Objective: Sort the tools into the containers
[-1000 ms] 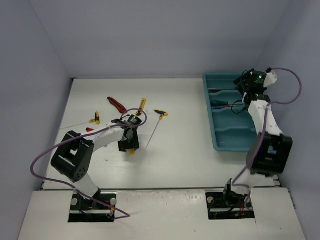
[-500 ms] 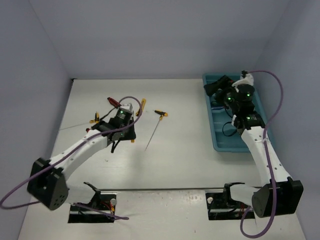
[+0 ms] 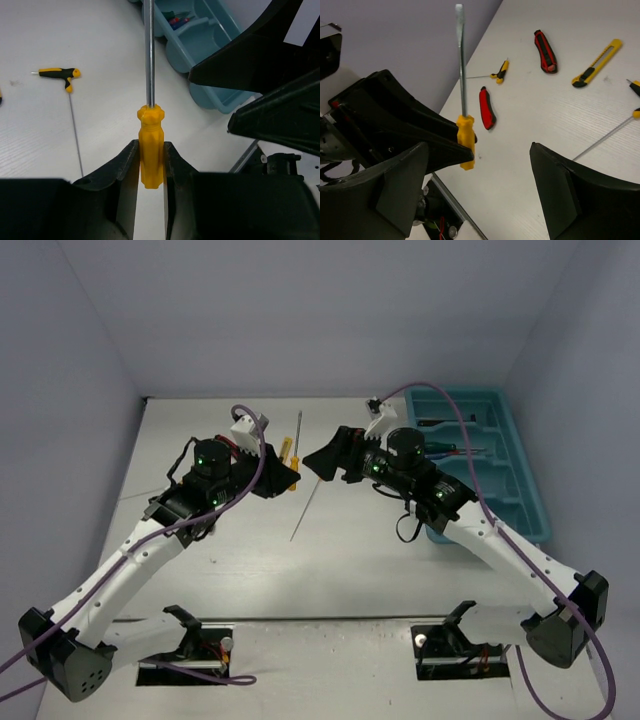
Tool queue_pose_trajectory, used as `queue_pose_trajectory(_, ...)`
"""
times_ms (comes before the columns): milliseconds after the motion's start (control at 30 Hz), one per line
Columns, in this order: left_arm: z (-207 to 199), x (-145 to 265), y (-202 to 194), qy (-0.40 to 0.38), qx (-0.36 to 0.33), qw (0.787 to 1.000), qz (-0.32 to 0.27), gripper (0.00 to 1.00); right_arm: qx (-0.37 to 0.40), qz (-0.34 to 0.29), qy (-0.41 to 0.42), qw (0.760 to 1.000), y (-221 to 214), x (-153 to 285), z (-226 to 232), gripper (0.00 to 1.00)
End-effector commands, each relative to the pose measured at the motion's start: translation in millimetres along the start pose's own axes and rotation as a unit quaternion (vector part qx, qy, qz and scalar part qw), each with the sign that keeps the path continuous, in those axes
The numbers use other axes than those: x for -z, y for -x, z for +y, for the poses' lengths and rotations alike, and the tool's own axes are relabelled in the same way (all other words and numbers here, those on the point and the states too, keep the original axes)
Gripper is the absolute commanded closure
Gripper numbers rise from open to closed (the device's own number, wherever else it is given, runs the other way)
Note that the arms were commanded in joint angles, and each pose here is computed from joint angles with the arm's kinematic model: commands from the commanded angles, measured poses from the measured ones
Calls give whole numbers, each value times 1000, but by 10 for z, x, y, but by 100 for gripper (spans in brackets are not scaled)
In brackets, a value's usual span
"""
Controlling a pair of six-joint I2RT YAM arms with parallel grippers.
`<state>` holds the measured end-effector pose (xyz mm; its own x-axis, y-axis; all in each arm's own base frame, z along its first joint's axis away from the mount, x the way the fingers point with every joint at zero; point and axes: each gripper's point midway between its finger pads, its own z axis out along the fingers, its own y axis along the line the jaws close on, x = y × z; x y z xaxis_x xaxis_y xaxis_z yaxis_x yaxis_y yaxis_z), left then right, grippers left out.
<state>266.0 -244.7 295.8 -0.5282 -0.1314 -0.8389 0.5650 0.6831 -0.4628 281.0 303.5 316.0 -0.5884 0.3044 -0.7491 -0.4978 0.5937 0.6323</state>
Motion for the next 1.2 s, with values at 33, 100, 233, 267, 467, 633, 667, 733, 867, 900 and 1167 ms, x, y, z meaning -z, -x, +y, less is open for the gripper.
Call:
queue_pose_trajectory(33, -482, 141, 544, -85, -19, 993, -80, 100, 26, -69, 42, 996, 321, -79, 404, 22)
queue_pose_trajectory(100, -526, 150, 570, -91, -18, 992, -84, 100, 21, -71, 41, 996, 294, -130, 424, 23)
queue_pose_trajectory(233, -600, 164, 567, -101, -18, 991, -85, 100, 13, -79, 42, 996, 269, -214, 475, 26)
queue_pose_trajectory(267, -623, 167, 563, -104, -19, 991, -85, 100, 12, -81, 41, 996, 273, -234, 484, 27)
queue_pose_trajectory(467, -595, 149, 529, -97, -17, 991, -86, 100, 16, -102, 36, 994, 368, -243, 496, 39)
queue_pose_trajectory(633, -582, 130, 552, -94, -18, 991, -91, 100, 17, -90, 45, 995, 328, -287, 521, 48)
queue_pose_trajectory(667, -575, 120, 559, -92, -20, 991, -91, 100, 14, -84, 49, 995, 294, -302, 531, 48)
queue_pose_trajectory(733, -571, 99, 580, -89, -23, 992, -90, 100, 12, -70, 56, 996, 208, -330, 561, 49)
queue_pose_trajectory(867, -553, 16, 620, -84, -27, 992, -89, 100, 17, -59, 59, 996, 106, -354, 583, 66)
queue_pose_trajectory(900, -553, 1, 635, -84, -28, 992, -89, 100, 17, -59, 56, 997, 91, -356, 566, 75)
queue_pose_trajectory(1167, -301, -43, 571, -19, -18, 996, -81, 45, 3, -137, -38, 990, 588, -180, -104, 100)
